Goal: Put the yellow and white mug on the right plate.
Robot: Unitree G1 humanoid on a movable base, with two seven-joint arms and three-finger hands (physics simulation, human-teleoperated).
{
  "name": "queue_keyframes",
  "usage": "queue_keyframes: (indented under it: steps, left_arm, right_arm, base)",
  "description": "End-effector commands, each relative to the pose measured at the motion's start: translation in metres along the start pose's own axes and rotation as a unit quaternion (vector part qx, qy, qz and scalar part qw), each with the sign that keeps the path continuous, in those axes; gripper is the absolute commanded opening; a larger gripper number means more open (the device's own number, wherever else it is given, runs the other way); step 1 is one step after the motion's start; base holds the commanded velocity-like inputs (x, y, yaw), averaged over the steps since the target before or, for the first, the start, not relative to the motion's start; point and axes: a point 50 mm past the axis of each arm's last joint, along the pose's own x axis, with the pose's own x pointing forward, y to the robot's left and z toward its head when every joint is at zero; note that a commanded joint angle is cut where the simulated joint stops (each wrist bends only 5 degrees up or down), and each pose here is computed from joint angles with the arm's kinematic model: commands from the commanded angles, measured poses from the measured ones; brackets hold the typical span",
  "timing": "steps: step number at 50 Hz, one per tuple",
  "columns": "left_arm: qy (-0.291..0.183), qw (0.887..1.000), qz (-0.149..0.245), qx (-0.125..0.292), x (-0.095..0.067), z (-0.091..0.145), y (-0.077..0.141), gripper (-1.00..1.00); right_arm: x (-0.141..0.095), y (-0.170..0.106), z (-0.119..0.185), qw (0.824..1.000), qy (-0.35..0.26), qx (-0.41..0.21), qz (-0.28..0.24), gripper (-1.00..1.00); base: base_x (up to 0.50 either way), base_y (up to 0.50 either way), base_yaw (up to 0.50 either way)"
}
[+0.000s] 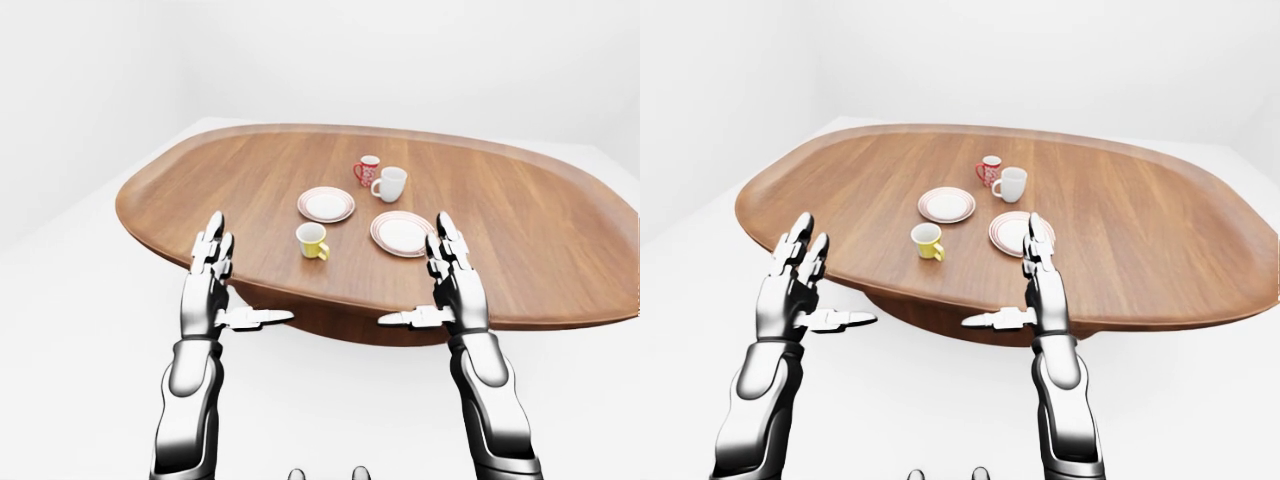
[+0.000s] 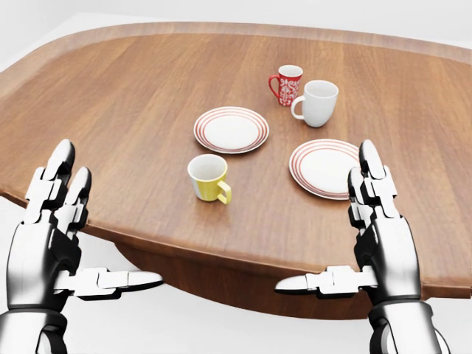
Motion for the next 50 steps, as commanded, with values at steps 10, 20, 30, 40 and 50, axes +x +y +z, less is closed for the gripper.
queue_keyframes:
  steps: [10,20,30,40,50]
  left_arm:
    - [-0.006,1.0,-0.001,0.001,-0.001,0.003,0.0,0.91]
    - [-0.006,1.0,-0.003,0.001,-0.002,0.003,-0.001,0.91]
    - [-0.003,1.0,-0.003,0.001,-0.002,0.002,-0.001,0.91]
    - [-0.006,1.0,-0.003,0.001,-0.001,0.003,-0.001,0.91]
    - [-0.007,1.0,-0.004,0.001,-0.002,0.004,-0.001,0.91]
  right_arm:
    - [0.001,0.003,-0.001,1.0,0.003,-0.012,0.001,1.0]
    - [-0.002,0.0,0.006,0.999,-0.016,0.04,0.011,1.0]
    - [-0.002,0.001,0.006,0.999,-0.014,0.037,0.014,1.0]
    - [-0.001,0.0,0.005,0.999,-0.012,0.037,0.014,1.0]
    - [-0.002,0.001,0.006,0.999,-0.015,0.035,0.017,1.0]
  base:
    - [0.0,0.01,0.4]
    - [0.24,0.08,0.0]
    - [0.47,0.16,0.0]
    - [0.47,0.16,0.0]
    - [0.47,0.16,0.0]
